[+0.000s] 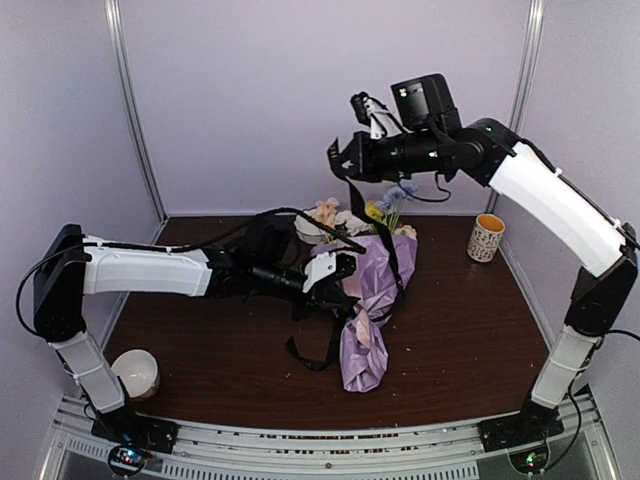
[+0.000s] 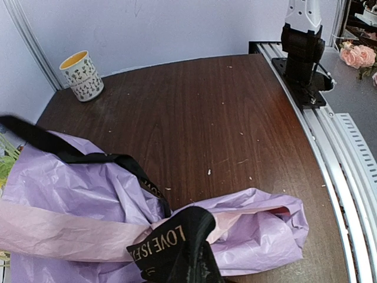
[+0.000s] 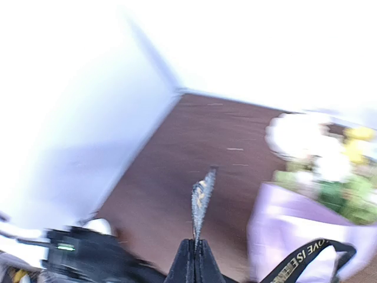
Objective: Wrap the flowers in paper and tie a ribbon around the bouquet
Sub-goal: Cross the half-tied ribbon over the folded bouquet.
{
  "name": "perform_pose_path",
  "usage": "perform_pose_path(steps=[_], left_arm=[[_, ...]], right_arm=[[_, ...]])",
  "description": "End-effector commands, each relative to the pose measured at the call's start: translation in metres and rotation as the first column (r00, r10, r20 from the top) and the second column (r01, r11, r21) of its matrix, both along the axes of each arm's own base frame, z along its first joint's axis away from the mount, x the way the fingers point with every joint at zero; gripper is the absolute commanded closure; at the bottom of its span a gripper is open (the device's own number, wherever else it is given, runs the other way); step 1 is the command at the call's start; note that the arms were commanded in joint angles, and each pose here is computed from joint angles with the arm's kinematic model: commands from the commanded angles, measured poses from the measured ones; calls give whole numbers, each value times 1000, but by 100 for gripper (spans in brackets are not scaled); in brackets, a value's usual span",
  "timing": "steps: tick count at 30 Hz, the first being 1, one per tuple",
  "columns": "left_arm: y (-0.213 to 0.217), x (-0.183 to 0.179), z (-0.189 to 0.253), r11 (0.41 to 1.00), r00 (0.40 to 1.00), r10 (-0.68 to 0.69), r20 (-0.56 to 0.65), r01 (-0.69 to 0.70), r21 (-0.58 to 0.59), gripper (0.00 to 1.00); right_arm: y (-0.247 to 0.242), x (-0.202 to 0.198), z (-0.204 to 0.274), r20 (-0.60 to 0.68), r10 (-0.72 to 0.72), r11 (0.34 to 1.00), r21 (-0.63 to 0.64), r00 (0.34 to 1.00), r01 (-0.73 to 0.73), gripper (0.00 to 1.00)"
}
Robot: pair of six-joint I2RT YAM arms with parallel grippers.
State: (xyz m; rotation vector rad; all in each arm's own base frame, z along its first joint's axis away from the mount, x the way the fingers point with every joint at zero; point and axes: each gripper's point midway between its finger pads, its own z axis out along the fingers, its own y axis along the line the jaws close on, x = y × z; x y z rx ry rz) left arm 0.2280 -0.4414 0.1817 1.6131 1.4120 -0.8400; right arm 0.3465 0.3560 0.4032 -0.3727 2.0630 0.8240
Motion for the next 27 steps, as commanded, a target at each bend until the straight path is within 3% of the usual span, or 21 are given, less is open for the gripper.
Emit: perform_pose_path(steps=[1,6,7,11,13,16,23,27], left_arm=[[2,-4,26,997,997,-4,77,10,-81,100],[4,-13,26,995,996,-26,80,34,-93,100],[4,-14,25,995,997,-24,77,31,-91,100],[6,-16,22,996,998,-24,58,29,-90,100],[5,-16,23,995,999,-25,46,29,-100,100],[3,-15,24,992,1000,-18,11,19,-123,100],[2,2,29,985,991,6,-131,-29,-171,100],[2,7,27,985,990,32,-134,-54,-164,100]], right_arm=[[72,-18,-46,-158,115,993,-1,981,-116,100],[103,-13,-104,-283,119,991,-28,952,-132,100],[102,-11,-110,-288,109,991,-44,951,-127,96],[88,-9,-114,-260,79,987,-114,962,-112,47],[77,-7,-105,-216,67,984,-147,974,-100,35],[54,-7,-83,-128,59,979,-185,990,-83,25],[10,-49,-84,9,210,964,-169,978,-206,27],[-7,-72,-109,49,246,964,-116,968,-240,40]])
